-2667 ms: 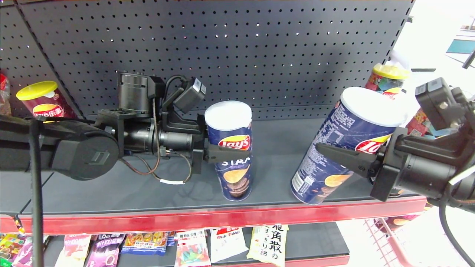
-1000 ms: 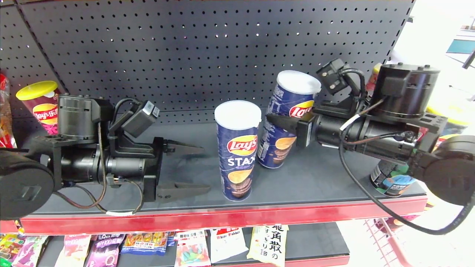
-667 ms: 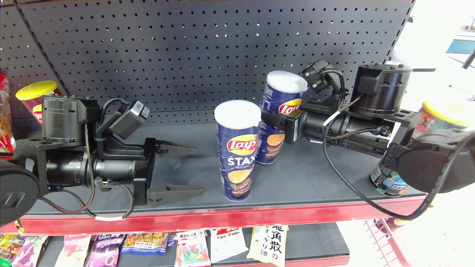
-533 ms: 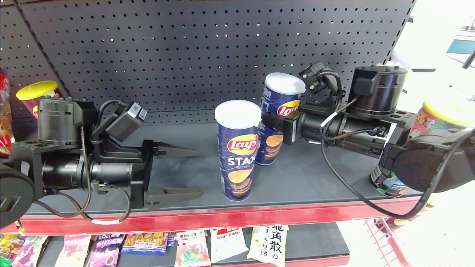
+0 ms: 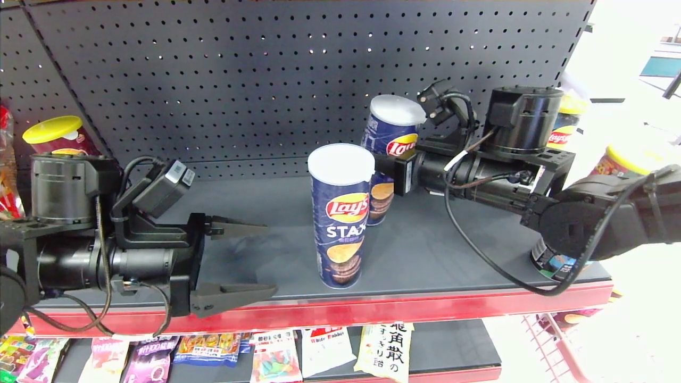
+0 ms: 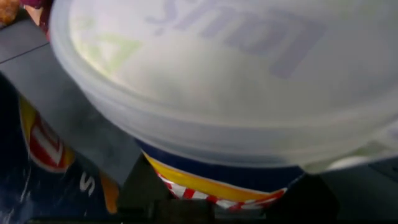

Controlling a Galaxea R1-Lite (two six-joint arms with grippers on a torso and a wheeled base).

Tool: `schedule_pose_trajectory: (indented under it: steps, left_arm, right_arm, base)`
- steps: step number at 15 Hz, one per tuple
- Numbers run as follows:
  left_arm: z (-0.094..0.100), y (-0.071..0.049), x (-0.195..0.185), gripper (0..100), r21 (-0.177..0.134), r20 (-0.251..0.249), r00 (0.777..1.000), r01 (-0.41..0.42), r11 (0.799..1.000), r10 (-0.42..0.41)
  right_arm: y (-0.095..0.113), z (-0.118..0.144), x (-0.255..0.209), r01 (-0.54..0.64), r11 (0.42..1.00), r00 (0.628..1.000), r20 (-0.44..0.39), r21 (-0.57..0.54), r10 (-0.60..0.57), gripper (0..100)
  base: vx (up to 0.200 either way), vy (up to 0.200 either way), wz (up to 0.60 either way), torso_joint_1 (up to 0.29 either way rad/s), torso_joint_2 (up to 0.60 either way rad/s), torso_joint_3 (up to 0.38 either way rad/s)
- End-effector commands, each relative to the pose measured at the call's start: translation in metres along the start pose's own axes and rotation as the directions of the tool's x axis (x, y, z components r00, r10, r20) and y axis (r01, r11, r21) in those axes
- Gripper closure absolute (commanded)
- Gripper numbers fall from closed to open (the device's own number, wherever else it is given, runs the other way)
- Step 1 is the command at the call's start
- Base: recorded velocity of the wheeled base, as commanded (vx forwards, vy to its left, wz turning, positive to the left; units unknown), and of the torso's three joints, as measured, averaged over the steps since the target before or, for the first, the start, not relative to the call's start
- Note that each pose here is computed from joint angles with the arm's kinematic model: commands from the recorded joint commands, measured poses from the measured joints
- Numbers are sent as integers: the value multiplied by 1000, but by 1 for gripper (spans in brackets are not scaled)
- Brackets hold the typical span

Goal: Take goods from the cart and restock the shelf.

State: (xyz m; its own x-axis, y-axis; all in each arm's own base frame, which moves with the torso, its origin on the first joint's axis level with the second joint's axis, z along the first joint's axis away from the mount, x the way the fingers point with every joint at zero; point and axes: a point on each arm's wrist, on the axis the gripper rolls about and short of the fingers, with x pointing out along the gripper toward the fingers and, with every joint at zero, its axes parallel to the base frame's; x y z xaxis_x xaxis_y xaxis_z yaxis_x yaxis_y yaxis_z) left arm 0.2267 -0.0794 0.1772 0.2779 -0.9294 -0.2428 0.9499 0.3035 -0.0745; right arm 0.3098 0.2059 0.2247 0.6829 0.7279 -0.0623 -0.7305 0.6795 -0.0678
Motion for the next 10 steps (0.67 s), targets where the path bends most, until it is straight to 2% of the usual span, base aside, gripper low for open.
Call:
schedule_pose_trajectory:
  steps: [1,3,6,10]
  left_arm:
    - [-2,-4,-10,0,-1,3,999,-38,999,38]
    - [-4,-2,-14,0,-8,-1,998,-65,998,65]
    - [-3,-1,-15,0,1,4,997,-75,997,75]
    - [-6,-2,-15,0,-6,-1,997,-79,997,79]
  right_arm:
    - [1,-5,14,-11,1000,1000,-26,5,11,100]
    - [0,-7,19,-14,1000,999,-45,9,14,100]
    - [-3,-4,32,-13,1000,999,-32,2,13,100]
    - [-5,-6,38,-15,1000,998,-66,-1,15,100]
  base:
    - [0,0,0,0,0,0]
    - [0,0,0,0,0,0]
    - [0,0,0,0,0,0]
    - [0,0,0,0,0,0]
